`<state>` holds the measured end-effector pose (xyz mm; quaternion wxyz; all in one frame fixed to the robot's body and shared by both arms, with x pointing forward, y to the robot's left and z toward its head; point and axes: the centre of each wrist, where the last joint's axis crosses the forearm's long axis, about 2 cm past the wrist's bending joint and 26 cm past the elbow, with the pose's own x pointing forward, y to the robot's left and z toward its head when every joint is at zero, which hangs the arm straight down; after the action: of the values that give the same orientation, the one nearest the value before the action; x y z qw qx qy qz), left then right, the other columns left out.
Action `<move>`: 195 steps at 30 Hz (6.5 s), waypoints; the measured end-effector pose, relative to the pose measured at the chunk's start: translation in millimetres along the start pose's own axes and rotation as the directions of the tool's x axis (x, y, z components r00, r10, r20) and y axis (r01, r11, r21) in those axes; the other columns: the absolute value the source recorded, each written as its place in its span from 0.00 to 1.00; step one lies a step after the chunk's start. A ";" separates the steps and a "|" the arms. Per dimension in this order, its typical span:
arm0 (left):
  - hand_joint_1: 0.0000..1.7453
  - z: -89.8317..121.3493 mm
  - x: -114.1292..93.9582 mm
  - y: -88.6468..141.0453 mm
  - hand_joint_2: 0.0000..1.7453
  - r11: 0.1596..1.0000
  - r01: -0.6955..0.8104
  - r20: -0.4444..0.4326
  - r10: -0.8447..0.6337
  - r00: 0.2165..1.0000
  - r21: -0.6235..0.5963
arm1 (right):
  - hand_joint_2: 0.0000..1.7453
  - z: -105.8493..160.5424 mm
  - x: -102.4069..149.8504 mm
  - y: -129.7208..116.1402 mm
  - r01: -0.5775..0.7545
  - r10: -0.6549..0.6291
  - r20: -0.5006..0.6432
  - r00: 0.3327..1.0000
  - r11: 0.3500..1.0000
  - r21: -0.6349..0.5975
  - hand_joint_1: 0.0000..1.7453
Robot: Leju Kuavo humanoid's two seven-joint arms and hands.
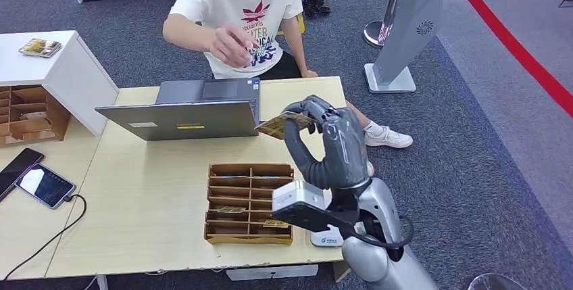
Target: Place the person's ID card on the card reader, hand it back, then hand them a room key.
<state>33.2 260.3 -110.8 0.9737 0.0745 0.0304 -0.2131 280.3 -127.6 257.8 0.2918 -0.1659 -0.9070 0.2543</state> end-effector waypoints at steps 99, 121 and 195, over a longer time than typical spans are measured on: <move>0.00 2.0 -0.1 -10.0 0.00 0.987 -0.156 -0.007 0.155 0.988 -0.038 | 1.00 146.6 22.2 89.2 0.094 -0.090 -0.034 0.995 0.820 0.565 0.25; 0.00 1.3 -4.2 -10.8 0.00 0.982 -0.185 -0.019 0.184 0.983 -0.044 | 1.00 152.8 2.9 92.9 -0.137 0.184 -0.043 0.982 0.849 0.511 0.34; 0.00 0.8 -6.6 -10.3 0.00 0.975 -0.217 -0.034 0.215 0.976 -0.055 | 1.00 154.7 -7.2 97.6 -0.093 0.209 -0.159 0.965 0.839 0.536 0.51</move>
<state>22.9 253.6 -110.8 0.9923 0.0520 0.0418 -0.1040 205.9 -107.6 91.7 0.3992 -0.1774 -0.7510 0.4952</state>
